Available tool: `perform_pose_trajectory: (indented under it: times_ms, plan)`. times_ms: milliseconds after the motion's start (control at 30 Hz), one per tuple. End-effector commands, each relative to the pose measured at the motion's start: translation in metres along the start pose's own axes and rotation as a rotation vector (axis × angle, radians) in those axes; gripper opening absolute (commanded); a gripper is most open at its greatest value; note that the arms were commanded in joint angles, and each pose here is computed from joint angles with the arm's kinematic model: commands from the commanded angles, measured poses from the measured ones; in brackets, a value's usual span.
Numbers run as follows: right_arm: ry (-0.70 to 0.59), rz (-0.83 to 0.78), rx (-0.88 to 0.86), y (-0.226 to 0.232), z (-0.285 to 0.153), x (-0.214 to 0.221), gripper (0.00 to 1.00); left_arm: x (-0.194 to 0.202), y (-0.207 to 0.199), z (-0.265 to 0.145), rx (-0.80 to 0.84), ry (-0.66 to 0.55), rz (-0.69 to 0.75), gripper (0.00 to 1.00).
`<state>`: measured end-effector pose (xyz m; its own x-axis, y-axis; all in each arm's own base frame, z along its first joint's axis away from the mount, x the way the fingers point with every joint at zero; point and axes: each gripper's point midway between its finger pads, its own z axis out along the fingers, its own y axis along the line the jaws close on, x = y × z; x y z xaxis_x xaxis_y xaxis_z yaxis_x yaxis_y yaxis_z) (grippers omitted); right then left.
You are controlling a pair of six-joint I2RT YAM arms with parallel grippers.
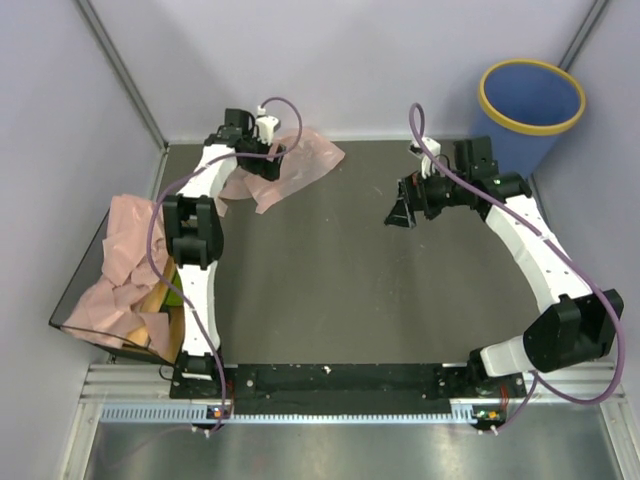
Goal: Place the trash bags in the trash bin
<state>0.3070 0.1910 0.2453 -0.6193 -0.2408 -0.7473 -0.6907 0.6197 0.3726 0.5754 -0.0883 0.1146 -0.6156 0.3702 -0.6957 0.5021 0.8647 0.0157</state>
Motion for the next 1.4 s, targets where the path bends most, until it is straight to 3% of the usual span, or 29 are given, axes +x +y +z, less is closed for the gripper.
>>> perform_pose_trajectory:
  times_ms: [0, 67, 100, 167, 200, 233, 333, 433, 467, 500, 533, 567, 600, 700, 800, 1067, 1200, 1233, 1333, 1367]
  plan:
    - [0.008, 0.004, -0.036, 0.006, -0.009, 0.009, 0.99, -0.027, 0.013, 0.013, -0.072, -0.090, 0.030, 0.90]
    - [0.011, 0.018, -0.023, 0.002, -0.010, 0.010, 0.99, -0.021, 0.005, 0.022, -0.042, -0.075, 0.036, 0.75]
    - [0.008, 0.028, -0.018, -0.001, -0.011, 0.010, 0.99, -0.019, 0.001, 0.021, -0.022, -0.070, 0.042, 0.51]
    - [0.007, 0.045, -0.012, -0.002, -0.013, 0.010, 0.99, -0.029, -0.023, 0.010, 0.044, -0.094, 0.088, 0.26]
    - [0.003, 0.056, -0.005, -0.005, -0.015, 0.009, 0.99, -0.030, -0.034, 0.005, 0.072, -0.099, 0.114, 0.08]
    - [0.001, 0.061, 0.002, -0.007, -0.016, 0.009, 0.99, -0.035, -0.055, -0.008, 0.105, -0.109, 0.176, 0.00]
    - [-0.022, 0.100, 0.012, -0.011, -0.024, 0.003, 0.99, -0.037, -0.111, -0.046, 0.233, -0.124, 0.245, 0.00]
    - [-0.033, 0.131, 0.021, -0.014, -0.032, 0.004, 0.99, -0.034, -0.136, -0.079, 0.255, -0.167, 0.270, 0.00]
    - [-0.030, 0.135, 0.021, -0.013, -0.034, 0.005, 0.99, -0.034, -0.131, -0.081, 0.220, -0.170, 0.264, 0.09]
    - [-0.028, 0.137, 0.021, -0.013, -0.035, 0.007, 0.99, -0.034, -0.120, -0.082, 0.159, -0.168, 0.245, 0.31]
    - [-0.028, 0.138, 0.014, -0.010, -0.037, 0.009, 0.99, -0.035, -0.098, -0.078, 0.075, -0.149, 0.227, 0.58]
    - [-0.027, 0.135, 0.009, -0.009, -0.037, 0.011, 0.99, -0.031, -0.087, -0.076, 0.056, -0.123, 0.203, 0.93]
    - [-0.021, 0.139, 0.004, -0.008, -0.037, 0.013, 0.99, -0.031, -0.075, -0.073, 0.048, -0.116, 0.170, 0.98]
    - [-0.011, 0.147, -0.003, -0.007, -0.036, 0.018, 0.99, -0.032, -0.028, -0.055, 0.037, -0.099, 0.032, 0.98]
    - [-0.003, 0.147, -0.002, -0.008, -0.035, 0.019, 0.99, -0.036, 0.011, -0.035, -0.034, -0.106, 0.008, 0.99]
    - [0.025, 0.175, -0.005, -0.016, -0.026, 0.025, 0.99, -0.007, 0.023, 0.022, 0.001, -0.051, -0.005, 0.99]
    - [0.022, 0.169, 0.008, -0.018, -0.027, 0.023, 0.99, -0.001, -0.017, 0.027, 0.205, -0.069, -0.042, 0.79]
    - [0.022, 0.172, 0.010, -0.018, -0.027, 0.022, 0.99, -0.001, -0.022, 0.026, 0.226, -0.065, -0.050, 0.57]
    - [0.013, 0.169, 0.016, -0.016, -0.030, 0.019, 0.99, -0.012, -0.048, 0.011, 0.305, -0.085, 0.022, 0.19]
    - [0.011, 0.167, 0.018, -0.015, -0.031, 0.018, 0.99, -0.015, -0.057, 0.003, 0.316, -0.084, 0.034, 0.00]
